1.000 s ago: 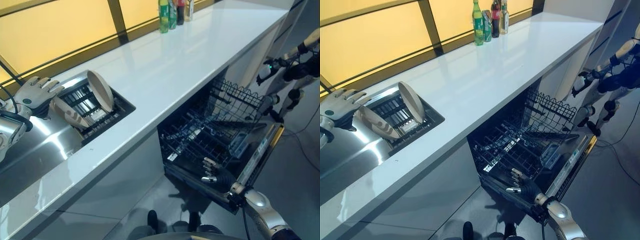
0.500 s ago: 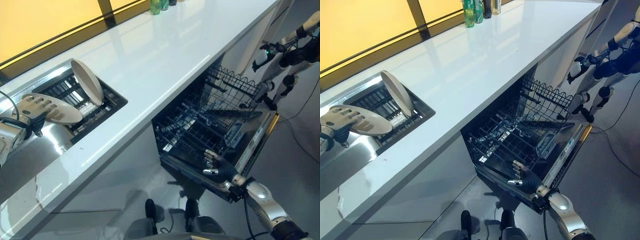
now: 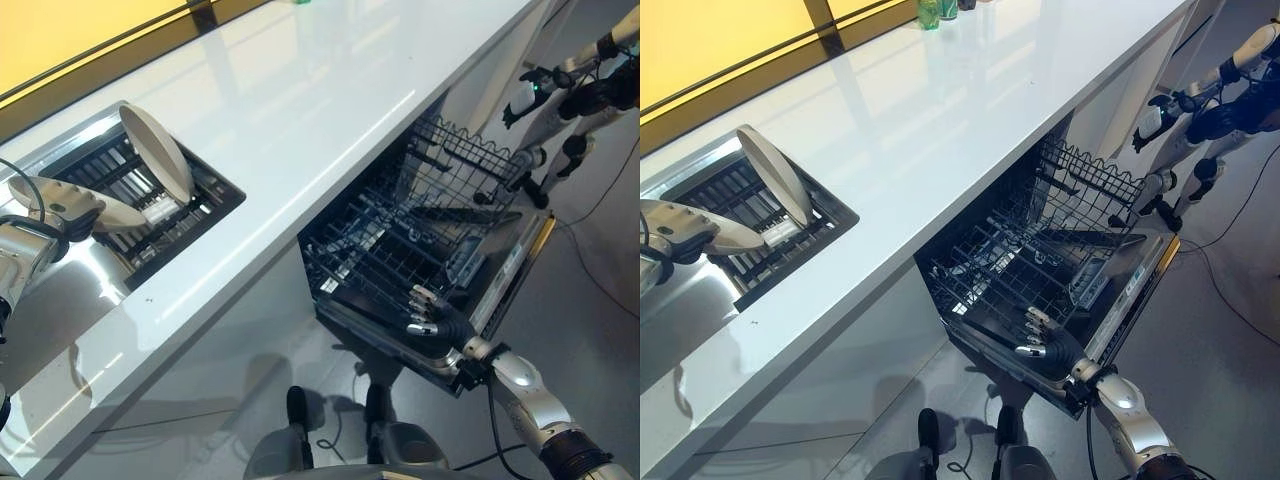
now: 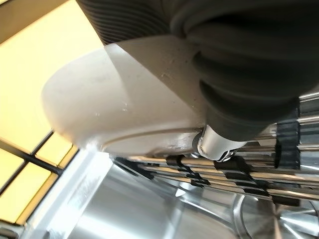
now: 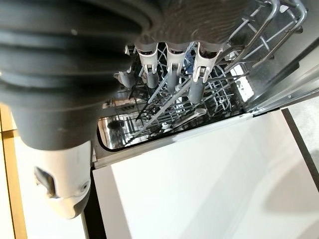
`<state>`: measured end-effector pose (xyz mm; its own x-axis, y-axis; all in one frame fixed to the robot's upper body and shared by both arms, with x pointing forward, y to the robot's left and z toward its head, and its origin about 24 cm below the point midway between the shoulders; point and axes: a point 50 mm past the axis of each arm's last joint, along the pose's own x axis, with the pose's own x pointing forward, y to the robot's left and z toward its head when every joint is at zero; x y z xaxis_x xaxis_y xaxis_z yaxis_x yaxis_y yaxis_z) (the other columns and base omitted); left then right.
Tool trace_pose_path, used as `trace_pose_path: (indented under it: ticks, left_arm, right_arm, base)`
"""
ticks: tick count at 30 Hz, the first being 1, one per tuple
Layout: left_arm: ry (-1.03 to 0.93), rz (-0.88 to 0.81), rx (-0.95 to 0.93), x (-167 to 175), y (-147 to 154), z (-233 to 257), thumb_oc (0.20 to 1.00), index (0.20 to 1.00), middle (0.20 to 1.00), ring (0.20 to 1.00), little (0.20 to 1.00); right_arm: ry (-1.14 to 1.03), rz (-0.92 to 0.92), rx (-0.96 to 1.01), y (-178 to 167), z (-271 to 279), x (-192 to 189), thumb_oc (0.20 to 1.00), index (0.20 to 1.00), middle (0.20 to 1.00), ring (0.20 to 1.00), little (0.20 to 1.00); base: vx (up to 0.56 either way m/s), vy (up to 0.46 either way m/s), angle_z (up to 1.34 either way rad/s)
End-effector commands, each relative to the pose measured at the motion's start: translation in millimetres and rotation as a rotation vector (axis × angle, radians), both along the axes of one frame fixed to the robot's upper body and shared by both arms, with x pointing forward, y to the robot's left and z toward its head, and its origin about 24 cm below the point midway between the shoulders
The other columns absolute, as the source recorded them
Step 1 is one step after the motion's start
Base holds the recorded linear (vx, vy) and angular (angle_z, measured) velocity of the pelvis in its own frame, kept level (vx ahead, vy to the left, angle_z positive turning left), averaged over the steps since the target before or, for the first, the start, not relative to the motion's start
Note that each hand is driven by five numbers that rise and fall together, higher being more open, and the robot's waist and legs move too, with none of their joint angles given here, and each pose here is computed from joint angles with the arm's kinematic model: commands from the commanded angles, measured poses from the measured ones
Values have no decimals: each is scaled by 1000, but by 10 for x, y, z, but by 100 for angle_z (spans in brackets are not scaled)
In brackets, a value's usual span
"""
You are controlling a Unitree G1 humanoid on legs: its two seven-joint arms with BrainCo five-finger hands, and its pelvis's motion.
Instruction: Pick up plates and place into dishwasher.
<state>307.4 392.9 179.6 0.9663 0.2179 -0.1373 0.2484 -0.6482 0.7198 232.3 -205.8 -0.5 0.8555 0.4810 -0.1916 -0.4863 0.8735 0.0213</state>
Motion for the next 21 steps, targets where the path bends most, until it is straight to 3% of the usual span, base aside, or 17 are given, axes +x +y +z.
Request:
trace_pose_path:
  ticks: [1, 10, 17, 21]
  left_arm:
    - [-171, 53, 74, -10, 136, 348, 200, 200, 200, 200, 200]
    - [-288, -33, 74, -2, 58, 389, 200, 200, 200, 200, 200]
    - [-505, -273, -135, -3, -421, 420, 200, 200, 200, 200, 200]
    - [-628, -530, -328, -76, -873, 447, 200, 200, 200, 200, 200]
  right_arm:
    - [-165, 33, 58, 53, 295, 109, 1000, 1000, 1000, 1000, 1000]
    - [-299, 45, 45, 127, 467, 114, 1000, 1000, 1000, 1000, 1000]
    - [-744, -66, -249, 149, 1084, 180, 1000, 1000, 1000, 1000, 1000]
    - [-1057, -151, -362, 157, 1552, 193, 1000, 1000, 1000, 1000, 1000]
  base:
    - [24, -39, 2]
    - [15, -61, 2]
    - [-9, -89, 3]
    - [-15, -69, 7]
